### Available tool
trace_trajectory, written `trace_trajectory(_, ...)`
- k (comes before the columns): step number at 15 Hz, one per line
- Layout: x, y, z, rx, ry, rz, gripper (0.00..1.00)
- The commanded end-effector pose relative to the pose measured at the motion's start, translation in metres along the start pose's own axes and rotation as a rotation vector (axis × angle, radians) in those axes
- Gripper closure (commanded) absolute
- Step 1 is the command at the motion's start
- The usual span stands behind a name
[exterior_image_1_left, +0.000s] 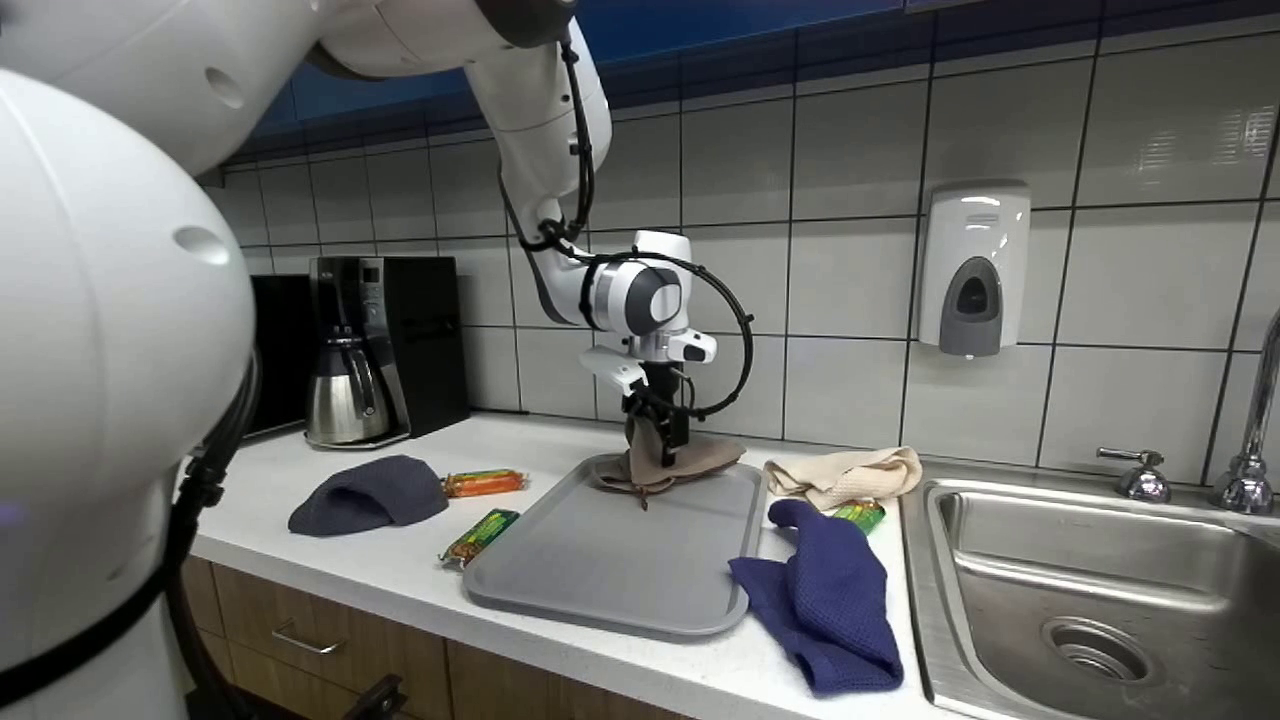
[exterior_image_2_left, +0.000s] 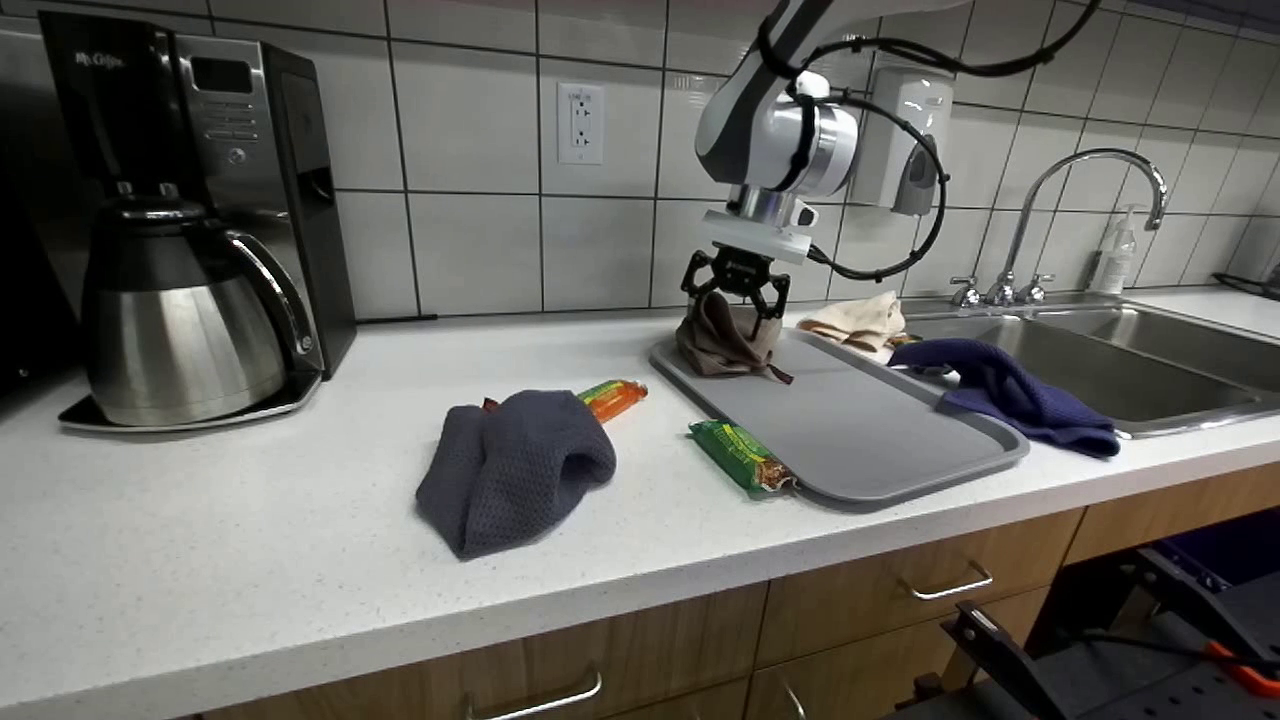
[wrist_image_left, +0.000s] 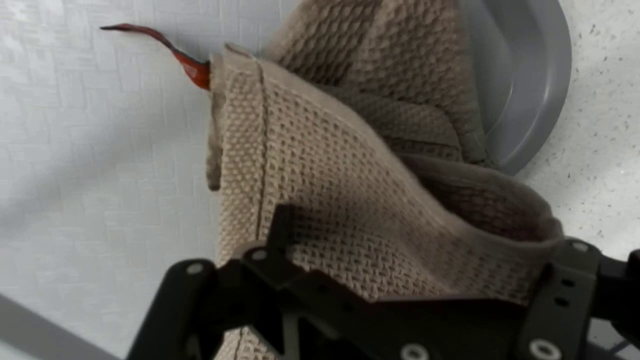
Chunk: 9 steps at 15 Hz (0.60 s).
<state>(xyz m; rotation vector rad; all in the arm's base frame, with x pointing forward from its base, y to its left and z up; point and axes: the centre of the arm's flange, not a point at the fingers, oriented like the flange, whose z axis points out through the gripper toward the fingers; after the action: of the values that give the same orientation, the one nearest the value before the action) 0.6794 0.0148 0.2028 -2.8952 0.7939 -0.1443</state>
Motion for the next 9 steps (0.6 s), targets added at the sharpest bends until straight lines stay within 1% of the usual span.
trace_trajectory(1,-0.0019,0.0097,-0.0048,-0.019,-0.022,-0.015,0.00)
trace_trajectory(5,-0.0021,0.0146,-0.0006,-0.027,-0.031,-0.009,0.00)
trace_trajectory(6,-0.0022,0.0153,0.0005,-0.029,-0.032,-0.010,0.25)
trace_trajectory(7,-0.0024,0.0157,0.0011,-0.028,-0.034,-0.011,0.28)
trace_trajectory(8,-0.0026,0.0160,0.0016,-0.028,-0.036,-0.011,0.34)
trace_trajectory(9,-0.0026,0.0165,0.0021,-0.028,-0.038,-0.011,0.44)
